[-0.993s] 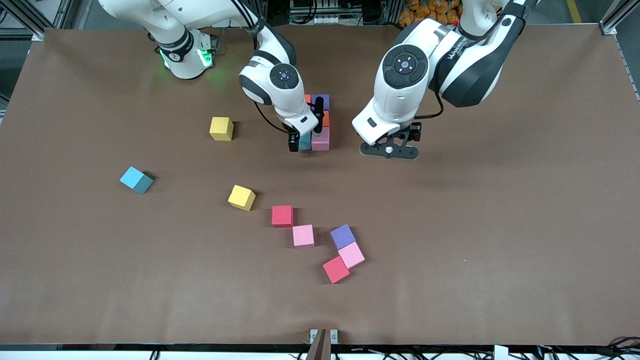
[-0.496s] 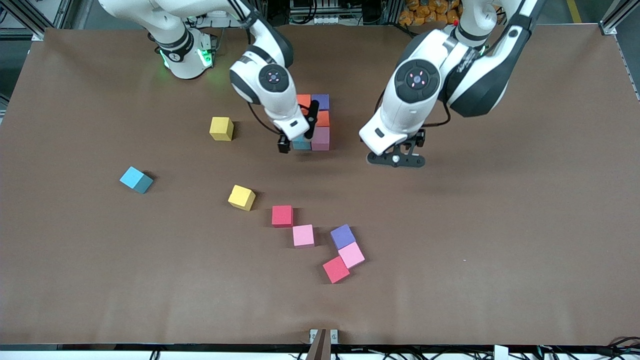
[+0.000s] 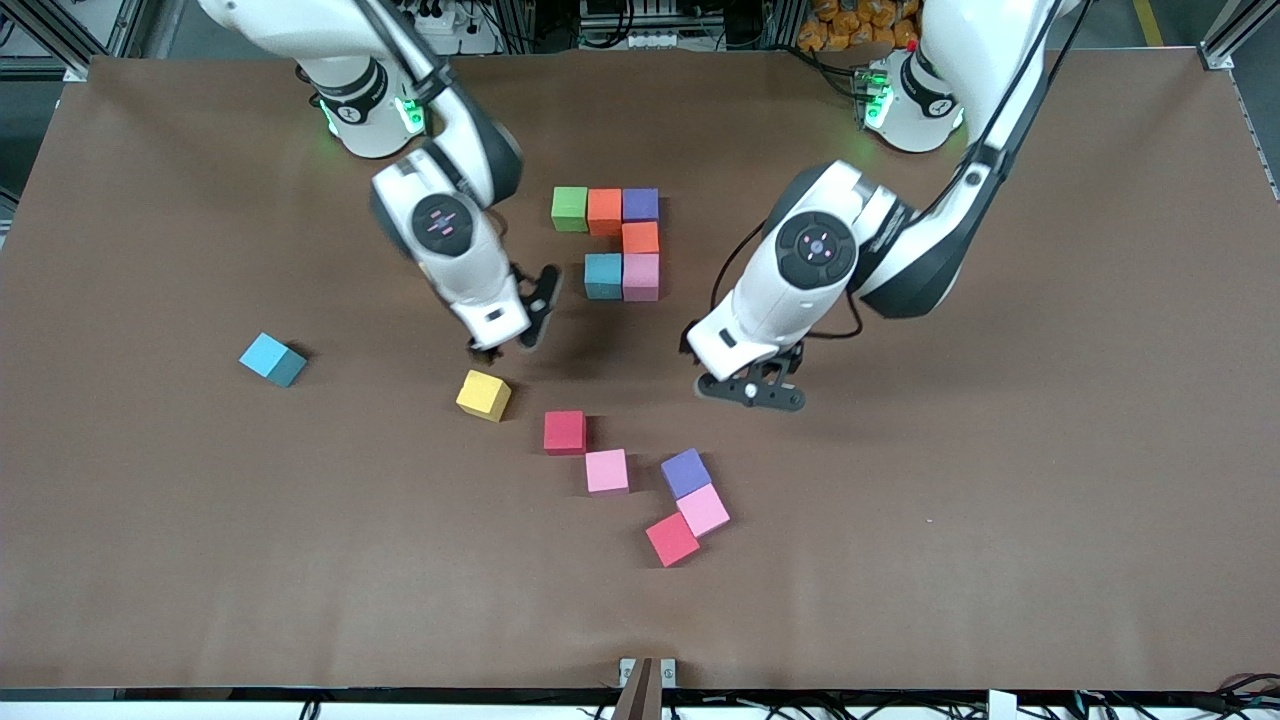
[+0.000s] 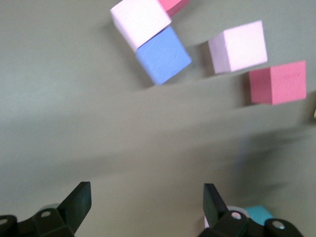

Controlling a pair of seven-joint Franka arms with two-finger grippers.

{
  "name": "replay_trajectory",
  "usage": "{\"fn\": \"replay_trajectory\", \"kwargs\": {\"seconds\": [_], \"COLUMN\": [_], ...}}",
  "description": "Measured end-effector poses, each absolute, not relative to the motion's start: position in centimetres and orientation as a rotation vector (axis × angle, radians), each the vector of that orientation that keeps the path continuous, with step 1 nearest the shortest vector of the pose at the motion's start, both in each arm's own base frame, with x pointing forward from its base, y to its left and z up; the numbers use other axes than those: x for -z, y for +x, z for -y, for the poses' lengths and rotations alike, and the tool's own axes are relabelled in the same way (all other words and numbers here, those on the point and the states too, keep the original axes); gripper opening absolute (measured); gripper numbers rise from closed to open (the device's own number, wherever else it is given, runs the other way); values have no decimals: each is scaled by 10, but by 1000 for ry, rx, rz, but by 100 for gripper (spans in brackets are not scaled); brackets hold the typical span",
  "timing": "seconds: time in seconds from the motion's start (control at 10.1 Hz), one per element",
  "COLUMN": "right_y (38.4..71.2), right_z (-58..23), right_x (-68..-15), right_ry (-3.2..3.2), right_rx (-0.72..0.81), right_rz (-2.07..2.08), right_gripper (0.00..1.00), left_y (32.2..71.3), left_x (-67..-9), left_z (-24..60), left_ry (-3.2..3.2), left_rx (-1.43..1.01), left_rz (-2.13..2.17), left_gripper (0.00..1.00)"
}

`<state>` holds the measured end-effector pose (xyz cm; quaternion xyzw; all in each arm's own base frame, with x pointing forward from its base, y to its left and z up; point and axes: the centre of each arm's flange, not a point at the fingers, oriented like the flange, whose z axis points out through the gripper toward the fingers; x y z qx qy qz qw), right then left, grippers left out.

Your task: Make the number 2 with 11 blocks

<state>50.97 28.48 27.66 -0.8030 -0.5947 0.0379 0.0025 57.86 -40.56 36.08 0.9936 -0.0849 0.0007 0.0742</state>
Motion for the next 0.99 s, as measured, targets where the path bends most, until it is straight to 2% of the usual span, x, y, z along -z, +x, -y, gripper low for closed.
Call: {"fn": "replay_trajectory", "kwargs": {"seconds": [0.2, 0.6, 0.99], "right_y": [534, 548, 552], "right_z": [-244, -232, -233], "right_x": [-269, -241, -229], "right_ry": [-2541, -2531, -2533], "right_rx": [-83, -6, 31], "right_rz": [1848, 1863, 1847], "right_gripper": [100, 100, 100], "left_y": [582, 599, 630], "left_x": [-344, -329, -244], "left_z": [424, 434, 407], "left_ry": [2924, 2816, 2771], "left_rx": [-93, -305, -414], "left_rz": [259, 184, -142], "left_gripper": [100, 100, 99]}}
